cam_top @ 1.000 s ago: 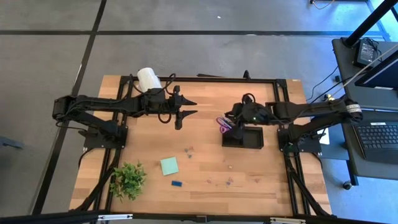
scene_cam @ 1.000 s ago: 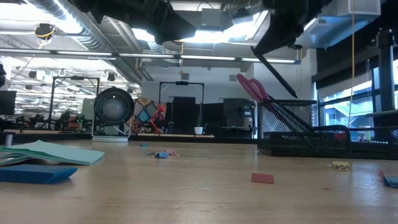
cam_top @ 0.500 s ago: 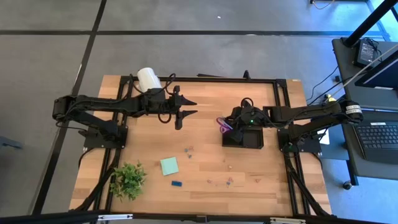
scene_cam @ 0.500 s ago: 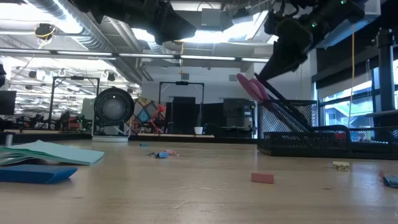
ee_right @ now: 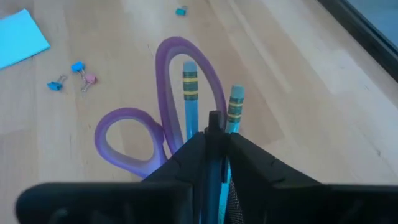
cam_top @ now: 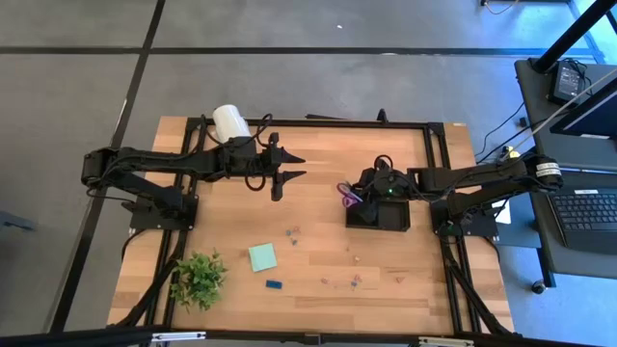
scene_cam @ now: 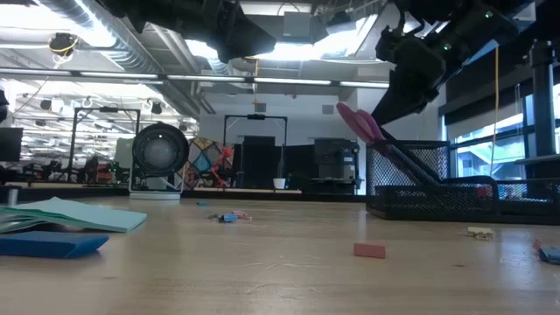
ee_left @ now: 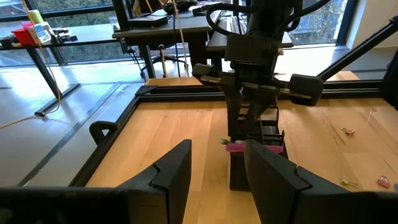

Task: Pick and place office supplies into organizer
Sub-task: Put the black pen into the black desk organizer, then put the light blue sticky notes into the black desk organizer

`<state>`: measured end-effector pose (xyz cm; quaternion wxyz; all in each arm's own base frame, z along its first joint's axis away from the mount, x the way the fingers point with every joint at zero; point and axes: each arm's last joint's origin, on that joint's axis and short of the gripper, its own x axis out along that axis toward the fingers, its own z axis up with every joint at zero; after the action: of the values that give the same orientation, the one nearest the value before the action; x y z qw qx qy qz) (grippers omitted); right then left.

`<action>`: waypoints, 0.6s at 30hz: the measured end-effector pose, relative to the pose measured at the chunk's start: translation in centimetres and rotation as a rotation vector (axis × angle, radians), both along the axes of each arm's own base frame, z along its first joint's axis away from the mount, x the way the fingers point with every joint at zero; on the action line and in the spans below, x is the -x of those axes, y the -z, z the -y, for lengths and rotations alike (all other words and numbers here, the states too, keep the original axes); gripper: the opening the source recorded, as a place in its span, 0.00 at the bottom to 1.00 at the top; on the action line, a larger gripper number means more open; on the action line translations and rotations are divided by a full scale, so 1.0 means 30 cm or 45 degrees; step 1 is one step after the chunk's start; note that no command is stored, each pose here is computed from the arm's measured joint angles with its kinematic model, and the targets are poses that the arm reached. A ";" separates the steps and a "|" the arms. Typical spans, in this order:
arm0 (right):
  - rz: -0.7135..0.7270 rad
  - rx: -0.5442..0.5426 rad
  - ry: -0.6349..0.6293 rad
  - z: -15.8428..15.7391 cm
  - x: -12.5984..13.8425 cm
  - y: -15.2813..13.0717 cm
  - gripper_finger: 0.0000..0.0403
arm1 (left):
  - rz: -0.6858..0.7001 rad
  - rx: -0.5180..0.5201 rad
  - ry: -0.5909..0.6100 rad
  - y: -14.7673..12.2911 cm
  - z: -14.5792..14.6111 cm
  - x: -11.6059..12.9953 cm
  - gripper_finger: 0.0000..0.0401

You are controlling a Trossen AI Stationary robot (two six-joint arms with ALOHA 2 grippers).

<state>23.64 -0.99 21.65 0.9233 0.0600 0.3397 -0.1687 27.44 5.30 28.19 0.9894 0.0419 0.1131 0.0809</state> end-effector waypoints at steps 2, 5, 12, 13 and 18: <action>0.001 -0.001 0.001 0.000 0.000 0.000 0.20 | 0.000 0.000 0.000 0.000 0.000 0.000 0.36; 0.001 -0.001 0.001 0.000 0.000 0.000 0.21 | 0.000 0.000 0.000 0.000 0.000 0.000 0.36; 0.002 -0.008 -0.006 -0.001 0.000 0.000 0.33 | 0.000 0.000 0.000 0.000 0.000 0.000 0.36; 0.002 -0.008 -0.005 -0.001 0.000 0.000 0.36 | 0.000 0.000 0.000 0.000 0.000 0.000 0.36; -0.021 -0.012 -0.006 -0.001 0.000 -0.007 0.49 | 0.000 -0.002 0.000 0.000 0.000 0.000 0.36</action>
<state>23.63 -0.96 21.86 0.9207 0.0620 0.3481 -0.1654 27.44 5.31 28.19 0.9894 0.0427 0.1132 0.0808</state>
